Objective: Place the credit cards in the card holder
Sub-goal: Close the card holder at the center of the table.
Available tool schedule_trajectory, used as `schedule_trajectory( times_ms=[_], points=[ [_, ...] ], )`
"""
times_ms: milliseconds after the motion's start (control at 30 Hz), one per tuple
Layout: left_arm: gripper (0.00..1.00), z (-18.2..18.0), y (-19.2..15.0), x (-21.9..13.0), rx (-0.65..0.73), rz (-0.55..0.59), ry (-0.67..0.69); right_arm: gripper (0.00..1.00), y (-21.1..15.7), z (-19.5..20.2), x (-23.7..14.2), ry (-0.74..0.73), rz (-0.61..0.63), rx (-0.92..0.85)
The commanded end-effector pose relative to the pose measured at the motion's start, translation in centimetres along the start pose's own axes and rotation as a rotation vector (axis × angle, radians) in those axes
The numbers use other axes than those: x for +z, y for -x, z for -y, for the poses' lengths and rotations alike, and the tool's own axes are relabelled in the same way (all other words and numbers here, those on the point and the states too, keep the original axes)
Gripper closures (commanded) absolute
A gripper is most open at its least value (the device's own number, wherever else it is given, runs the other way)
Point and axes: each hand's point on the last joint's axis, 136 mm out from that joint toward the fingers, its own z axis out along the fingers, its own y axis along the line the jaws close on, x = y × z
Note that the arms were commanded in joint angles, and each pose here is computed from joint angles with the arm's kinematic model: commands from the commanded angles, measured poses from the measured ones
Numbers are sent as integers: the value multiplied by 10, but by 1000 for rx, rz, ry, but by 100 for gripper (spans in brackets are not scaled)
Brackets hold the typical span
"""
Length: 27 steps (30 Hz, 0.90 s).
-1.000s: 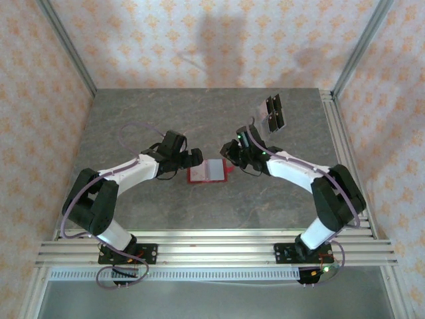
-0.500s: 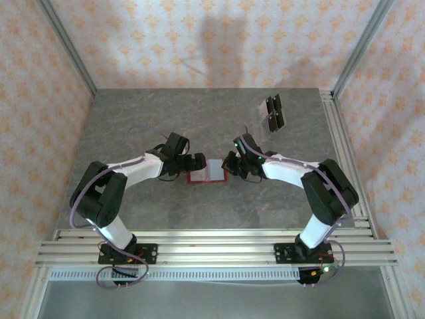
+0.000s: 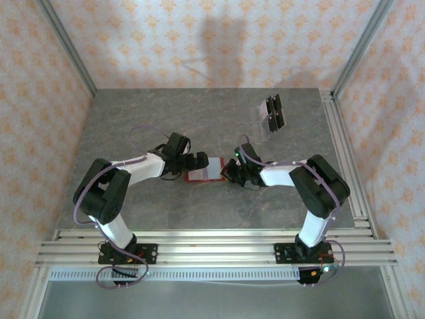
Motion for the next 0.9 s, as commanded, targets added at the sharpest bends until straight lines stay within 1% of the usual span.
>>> schedule_trajectory(
  times_ms=[0,133,267,533,733,867],
  points=[
    [0,8,11,2,-15,21,-34,100,-6,19,8,-39,-14,29],
    [0,12,9,2,-14,19,-45,100,-7,21,8,-42,-12,36],
    [0,24,10,-5,-15,37,-99,100,-7,23,8,-44,-13,39],
    [0,67,11,-33,-4,96,-229,100,-7,20,9,-37,-14,40],
    [0,96,3,-37,12,114,-279,100,-2,3,5,-6,-24,21],
    [0,101,3,-32,11,112,-280,100,11,-16,-18,31,20,9]
  ],
)
